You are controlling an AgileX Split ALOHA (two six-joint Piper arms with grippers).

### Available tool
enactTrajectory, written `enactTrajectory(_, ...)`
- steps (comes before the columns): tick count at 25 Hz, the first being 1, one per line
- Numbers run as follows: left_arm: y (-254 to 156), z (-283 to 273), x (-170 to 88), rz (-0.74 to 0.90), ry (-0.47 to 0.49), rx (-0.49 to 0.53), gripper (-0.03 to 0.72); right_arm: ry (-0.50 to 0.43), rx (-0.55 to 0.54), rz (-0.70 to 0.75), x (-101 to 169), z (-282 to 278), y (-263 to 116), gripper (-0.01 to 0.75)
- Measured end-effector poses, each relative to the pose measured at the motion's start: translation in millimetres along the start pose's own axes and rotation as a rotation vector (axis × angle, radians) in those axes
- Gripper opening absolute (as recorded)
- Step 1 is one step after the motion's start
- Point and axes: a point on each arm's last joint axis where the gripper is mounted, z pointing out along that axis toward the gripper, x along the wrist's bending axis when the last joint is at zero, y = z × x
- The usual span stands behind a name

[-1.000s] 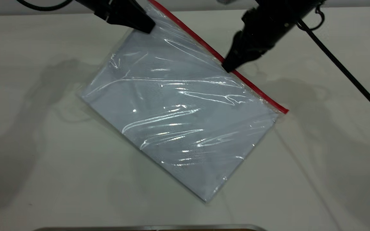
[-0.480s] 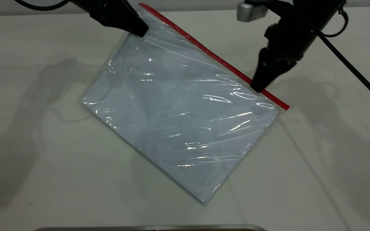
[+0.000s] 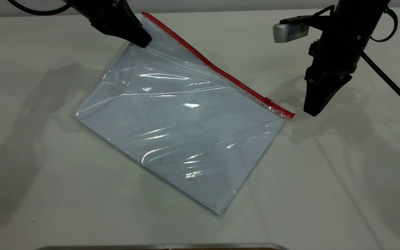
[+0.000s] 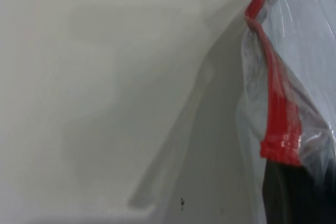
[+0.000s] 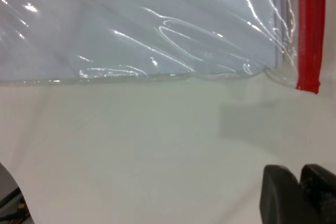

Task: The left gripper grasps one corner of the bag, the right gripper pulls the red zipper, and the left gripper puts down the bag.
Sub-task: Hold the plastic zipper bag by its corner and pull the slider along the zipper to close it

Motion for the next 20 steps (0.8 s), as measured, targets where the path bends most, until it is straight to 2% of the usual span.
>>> enactTrajectory(3, 0, 0, 0, 0.0, -0.004, 0.003, 0.053, -0.009, -0.027, 0.014, -1, 0, 3, 0.109)
enactTrajectory(8, -1, 0, -1, 0.004, -0.007, 0.01, 0.053, -0.001, -0.143, 0.056, -1, -1, 13, 0.157)
enactTrajectory(16, -1, 0, 0, -0.021, -0.002, 0.017, 0.06, 0.045, -0.215, 0.048, 3, -2, 20, 0.389)
enactTrajectory(18, -2, 0, 1, -0.051, 0.013, 0.02, 0.078, 0.041, -0.218, 0.047, 3, -3, 20, 0.432)
enactTrajectory(20, -2, 0, 3, -0.103, 0.036, 0.022, 0.128, 0.028, -0.227, 0.048, 2, -3, 21, 0.465)
